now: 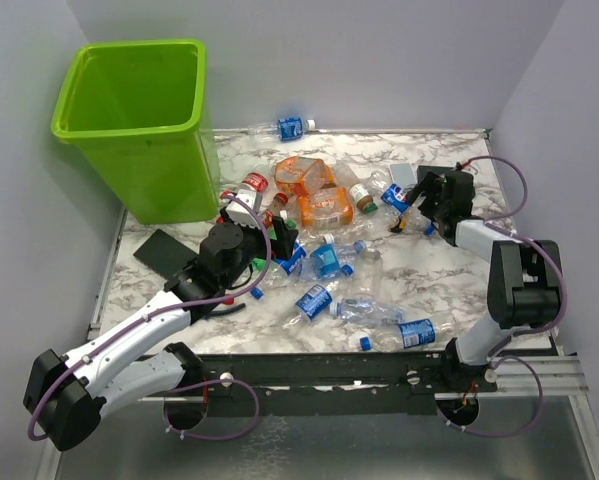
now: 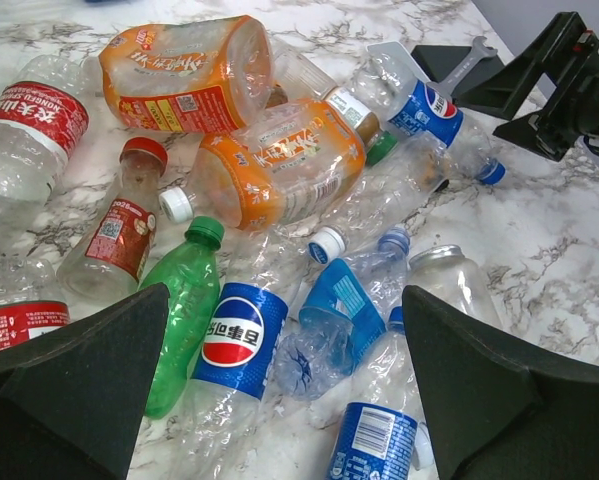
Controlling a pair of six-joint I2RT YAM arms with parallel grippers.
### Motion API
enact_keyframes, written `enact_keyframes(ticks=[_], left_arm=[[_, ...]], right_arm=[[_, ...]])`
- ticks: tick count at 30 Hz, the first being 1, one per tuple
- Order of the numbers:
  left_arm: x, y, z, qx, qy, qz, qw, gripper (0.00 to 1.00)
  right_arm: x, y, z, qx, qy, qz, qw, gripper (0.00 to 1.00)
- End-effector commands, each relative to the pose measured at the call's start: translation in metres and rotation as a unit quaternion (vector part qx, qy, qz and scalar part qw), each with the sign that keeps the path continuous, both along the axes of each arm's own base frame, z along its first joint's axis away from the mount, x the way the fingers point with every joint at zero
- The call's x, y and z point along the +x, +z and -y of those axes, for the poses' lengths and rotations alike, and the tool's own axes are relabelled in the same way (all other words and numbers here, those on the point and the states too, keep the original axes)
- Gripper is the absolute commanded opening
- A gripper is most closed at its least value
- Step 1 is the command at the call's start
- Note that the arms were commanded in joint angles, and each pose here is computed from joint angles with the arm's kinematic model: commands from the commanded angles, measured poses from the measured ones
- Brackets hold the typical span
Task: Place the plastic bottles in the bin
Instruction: Pick up the plastic bottle at the center of the board.
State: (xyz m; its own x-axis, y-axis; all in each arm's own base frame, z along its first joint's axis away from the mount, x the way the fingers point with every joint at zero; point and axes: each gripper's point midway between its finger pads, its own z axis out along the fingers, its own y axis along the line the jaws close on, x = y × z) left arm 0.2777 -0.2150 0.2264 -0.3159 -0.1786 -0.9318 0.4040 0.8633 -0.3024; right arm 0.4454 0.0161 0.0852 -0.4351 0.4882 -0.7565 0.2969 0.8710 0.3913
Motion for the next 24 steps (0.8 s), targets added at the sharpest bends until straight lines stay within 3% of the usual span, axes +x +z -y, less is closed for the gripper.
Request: enact_keyframes(ticks=[1, 6, 12, 24], left_arm=[[0.002, 0.006, -0.001, -0.006, 0.007, 0.009, 1.000, 0.99], [0.002, 0.005, 0.000, -0.006, 0.006, 0.008, 1.000, 0.99], [0.003, 0.001, 0.004, -0.003, -0.002, 0.001, 1.000, 0.99], [0.004, -0.004, 0.008, 0.002, -0.007, -0.007, 1.000, 0.99]], right_arm=[[0.005, -0.014, -0.023, 0.030, 0.067, -0.020, 0.997, 0.94], [-0.007, -0.013, -0.048, 0.104, 0.082, -0.027, 0.991, 0.89], [-0.030, 0.003, -0.077, 0.130, 0.111, -0.024, 0.985, 0.86], [-0.059, -0.015, -0.062, 0.089, 0.069, -0.075, 0.991, 0.88]])
